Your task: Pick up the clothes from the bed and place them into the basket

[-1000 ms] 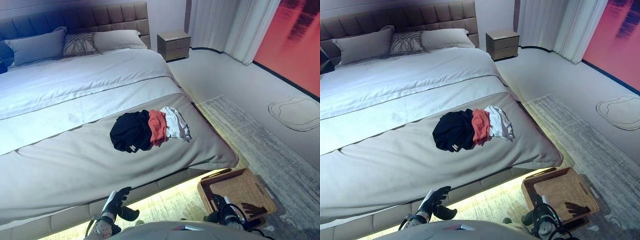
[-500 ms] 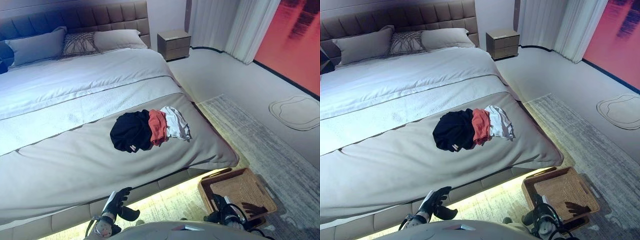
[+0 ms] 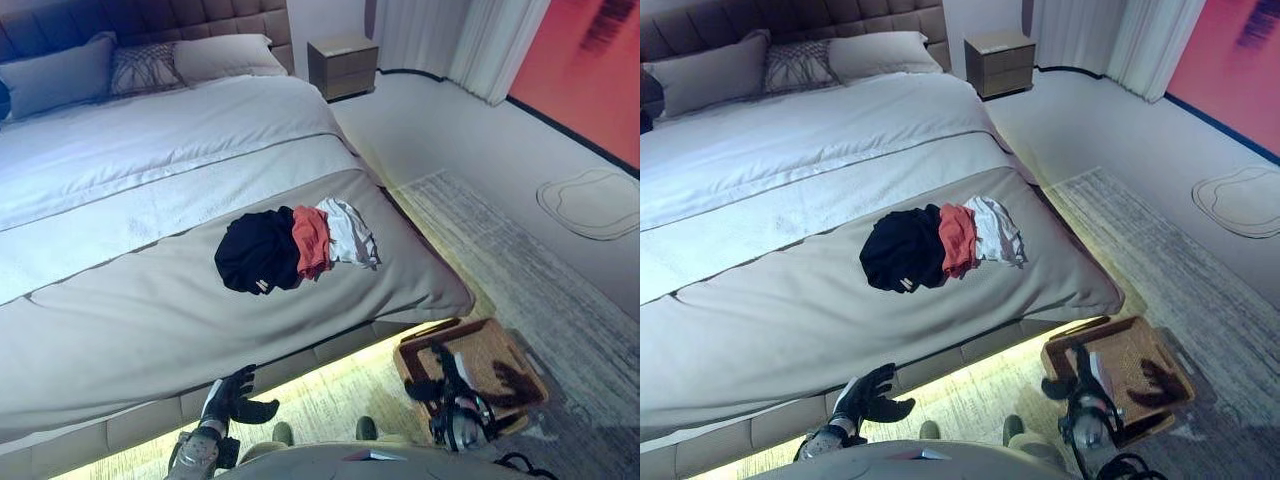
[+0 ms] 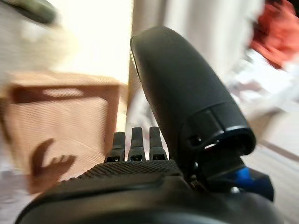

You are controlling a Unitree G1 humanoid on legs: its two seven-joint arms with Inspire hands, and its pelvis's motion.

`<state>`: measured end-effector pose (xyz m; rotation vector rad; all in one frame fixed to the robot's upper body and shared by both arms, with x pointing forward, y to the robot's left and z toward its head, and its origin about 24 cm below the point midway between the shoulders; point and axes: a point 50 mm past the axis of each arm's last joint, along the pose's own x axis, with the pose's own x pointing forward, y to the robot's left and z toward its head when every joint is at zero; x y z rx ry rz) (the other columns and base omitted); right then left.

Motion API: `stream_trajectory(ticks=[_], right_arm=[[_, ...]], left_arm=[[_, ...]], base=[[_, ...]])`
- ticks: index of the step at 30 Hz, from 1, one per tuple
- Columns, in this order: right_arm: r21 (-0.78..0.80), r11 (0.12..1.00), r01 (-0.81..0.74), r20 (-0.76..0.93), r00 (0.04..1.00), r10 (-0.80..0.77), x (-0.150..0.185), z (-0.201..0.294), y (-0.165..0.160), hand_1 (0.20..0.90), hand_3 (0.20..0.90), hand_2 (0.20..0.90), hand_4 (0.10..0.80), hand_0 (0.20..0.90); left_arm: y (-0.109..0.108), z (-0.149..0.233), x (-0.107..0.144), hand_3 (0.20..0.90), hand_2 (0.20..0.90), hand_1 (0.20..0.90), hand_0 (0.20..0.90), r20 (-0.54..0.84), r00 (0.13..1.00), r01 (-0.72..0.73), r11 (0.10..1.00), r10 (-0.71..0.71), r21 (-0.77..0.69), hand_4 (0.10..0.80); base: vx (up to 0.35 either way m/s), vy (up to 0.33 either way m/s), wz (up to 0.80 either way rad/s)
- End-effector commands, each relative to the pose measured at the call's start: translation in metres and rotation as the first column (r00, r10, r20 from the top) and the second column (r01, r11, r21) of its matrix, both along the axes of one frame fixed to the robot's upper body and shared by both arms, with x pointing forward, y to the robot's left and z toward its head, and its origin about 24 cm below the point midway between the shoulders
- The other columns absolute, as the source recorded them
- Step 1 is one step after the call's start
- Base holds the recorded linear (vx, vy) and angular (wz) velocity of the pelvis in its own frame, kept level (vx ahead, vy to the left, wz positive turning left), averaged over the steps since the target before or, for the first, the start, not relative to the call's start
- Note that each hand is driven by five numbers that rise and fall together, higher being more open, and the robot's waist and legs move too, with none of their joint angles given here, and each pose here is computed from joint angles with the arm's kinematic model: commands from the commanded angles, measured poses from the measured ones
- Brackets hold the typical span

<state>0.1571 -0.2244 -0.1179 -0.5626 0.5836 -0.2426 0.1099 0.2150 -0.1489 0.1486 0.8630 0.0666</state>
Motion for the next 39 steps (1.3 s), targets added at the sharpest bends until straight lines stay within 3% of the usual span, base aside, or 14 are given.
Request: stream_trajectory(ticks=[1,7,11,13,19,22,26,31,39], right_arm=[[-0.013,1.000,0.009,0.320,0.947,-0.005,0.062,0.048,-0.006,0.900,0.900,0.900,0.800,0.900],[-0.086,0.996,0.007,0.393,0.919,0.027,0.080,0.071,-0.015,0.900,0.900,0.900,0.800,0.900],[-0.102,0.995,0.006,0.444,0.895,0.040,0.100,0.091,-0.013,0.900,0.900,0.900,0.800,0.900],[-0.115,0.993,-0.006,0.454,0.889,0.058,0.103,0.095,-0.013,0.900,0.900,0.900,0.800,0.900],[-0.173,0.985,-0.027,0.512,0.851,0.113,0.109,0.109,-0.007,0.900,0.900,0.900,0.800,0.900],[-0.210,0.977,-0.033,0.543,0.827,0.145,0.124,0.125,-0.005,0.900,0.900,0.900,0.800,0.900],[-0.288,0.957,-0.015,0.564,0.805,0.183,0.166,0.168,-0.007,0.900,0.900,0.900,0.800,0.900],[-0.290,0.954,0.077,0.658,0.740,0.140,0.210,0.249,-0.024,0.900,0.900,0.900,0.800,0.900],[-0.381,0.884,0.269,0.725,0.680,0.106,0.223,0.327,-0.064,0.900,0.900,0.900,0.800,0.900]], left_arm=[[0.018,0.025,0.042,0.900,0.900,0.900,0.900,0.223,0.968,-0.113,0.993,0.116,-0.027,0.800],[0.023,0.038,0.054,0.900,0.900,0.900,0.900,0.334,0.904,-0.227,0.962,0.267,-0.155,0.800],[0.008,0.056,0.078,0.900,0.900,0.900,0.900,0.454,0.883,-0.084,0.992,0.117,-0.092,0.800],[0.008,0.059,0.082,0.900,0.900,0.900,0.900,0.461,0.880,-0.082,0.993,0.114,-0.088,0.800],[0.022,0.067,0.084,0.900,0.900,0.900,0.900,0.485,0.871,-0.070,0.997,0.081,-0.040,0.800],[0.030,0.079,0.098,0.900,0.900,0.900,0.900,0.522,0.843,-0.111,0.992,0.129,-0.065,0.800],[0.023,0.096,0.117,0.900,0.900,0.900,0.900,0.587,0.795,-0.105,0.988,0.152,-0.115,0.800],[0.008,0.115,0.136,0.900,0.900,0.900,0.900,0.662,0.746,0.020,0.991,0.072,-0.131,0.800],[-0.003,0.153,0.152,0.900,0.900,0.900,0.900,0.796,0.600,0.132,0.972,0.078,-0.196,0.800]], base=[[0.034,-0.117,0.01],[0.073,0.030,0.07],[0.139,0.211,0.11],[0.162,0.200,-0.16],[0.138,0.093,-0.04],[0.026,-0.099,0.21],[0.011,-0.145,0.44],[-0.052,-0.089,0.33],[-0.101,0.018,0.21]])
